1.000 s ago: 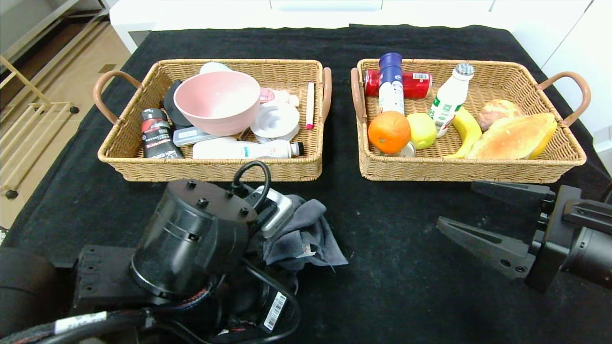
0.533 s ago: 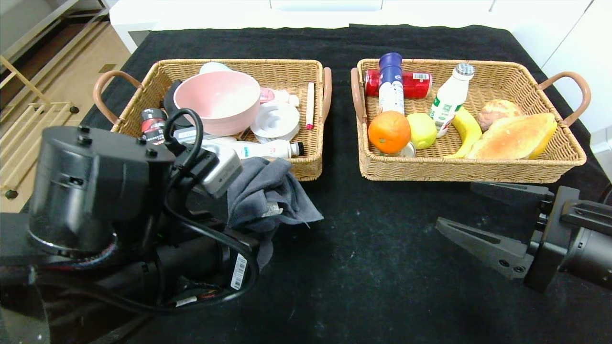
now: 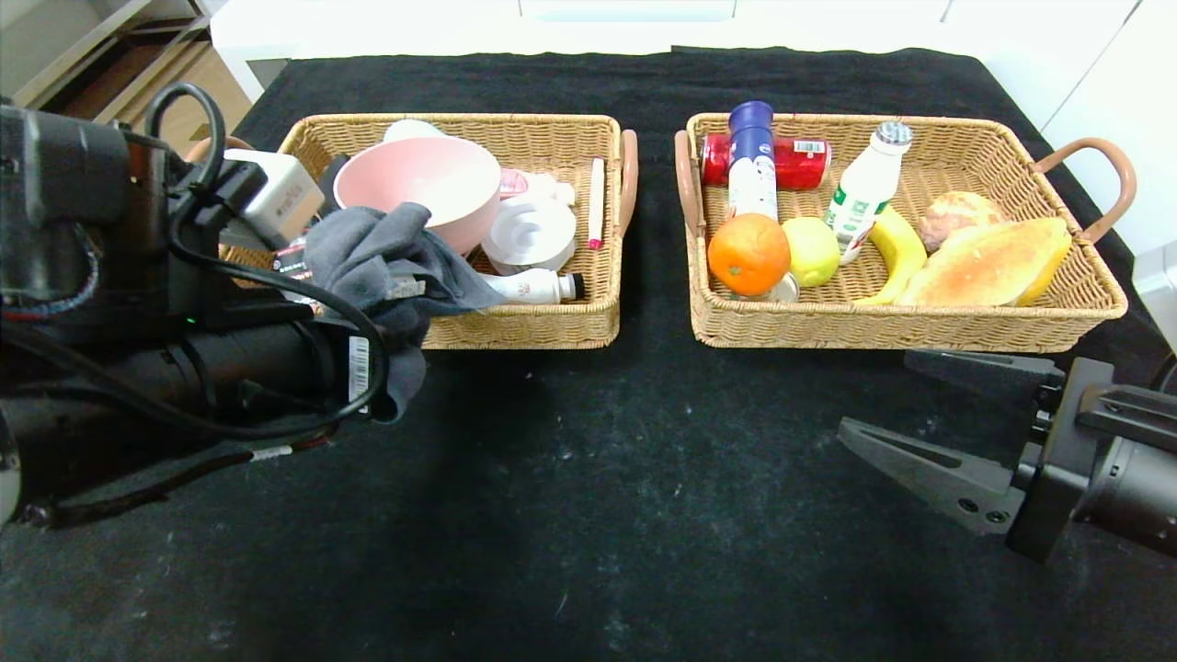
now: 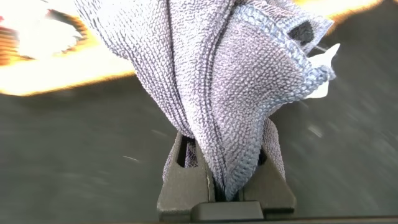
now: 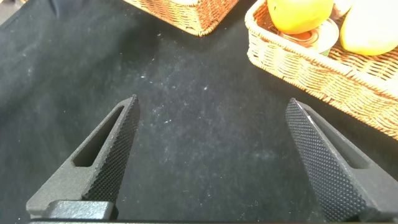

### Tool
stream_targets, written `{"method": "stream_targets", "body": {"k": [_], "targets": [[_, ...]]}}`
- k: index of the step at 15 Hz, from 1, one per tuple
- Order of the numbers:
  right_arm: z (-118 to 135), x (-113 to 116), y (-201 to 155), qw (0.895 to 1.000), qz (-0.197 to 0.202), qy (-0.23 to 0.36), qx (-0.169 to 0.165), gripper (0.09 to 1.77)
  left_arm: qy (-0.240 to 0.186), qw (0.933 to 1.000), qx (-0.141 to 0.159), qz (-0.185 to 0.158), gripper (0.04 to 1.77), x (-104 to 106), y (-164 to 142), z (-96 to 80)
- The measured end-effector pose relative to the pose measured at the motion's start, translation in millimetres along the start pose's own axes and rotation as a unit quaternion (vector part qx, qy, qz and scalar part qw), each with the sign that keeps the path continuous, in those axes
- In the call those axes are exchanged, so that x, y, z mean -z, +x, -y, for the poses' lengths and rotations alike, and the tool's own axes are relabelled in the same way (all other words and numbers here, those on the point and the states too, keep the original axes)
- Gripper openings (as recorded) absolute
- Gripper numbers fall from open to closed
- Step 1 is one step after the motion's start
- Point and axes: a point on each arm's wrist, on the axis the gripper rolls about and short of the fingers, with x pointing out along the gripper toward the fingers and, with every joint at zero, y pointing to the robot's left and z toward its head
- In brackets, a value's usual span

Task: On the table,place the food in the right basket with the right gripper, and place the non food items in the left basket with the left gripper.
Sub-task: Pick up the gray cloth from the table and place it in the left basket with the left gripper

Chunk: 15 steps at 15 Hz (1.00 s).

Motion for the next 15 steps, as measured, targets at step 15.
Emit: {"method": "stream_targets", "body": {"k": [15], "targets": [[0.2, 1.5, 1.5, 1.0, -0.004, 0.001, 0.0, 1.71, -0.061, 0.9911, -0.106, 0.052, 0.23, -40.0, 47.2, -112.3]]}}
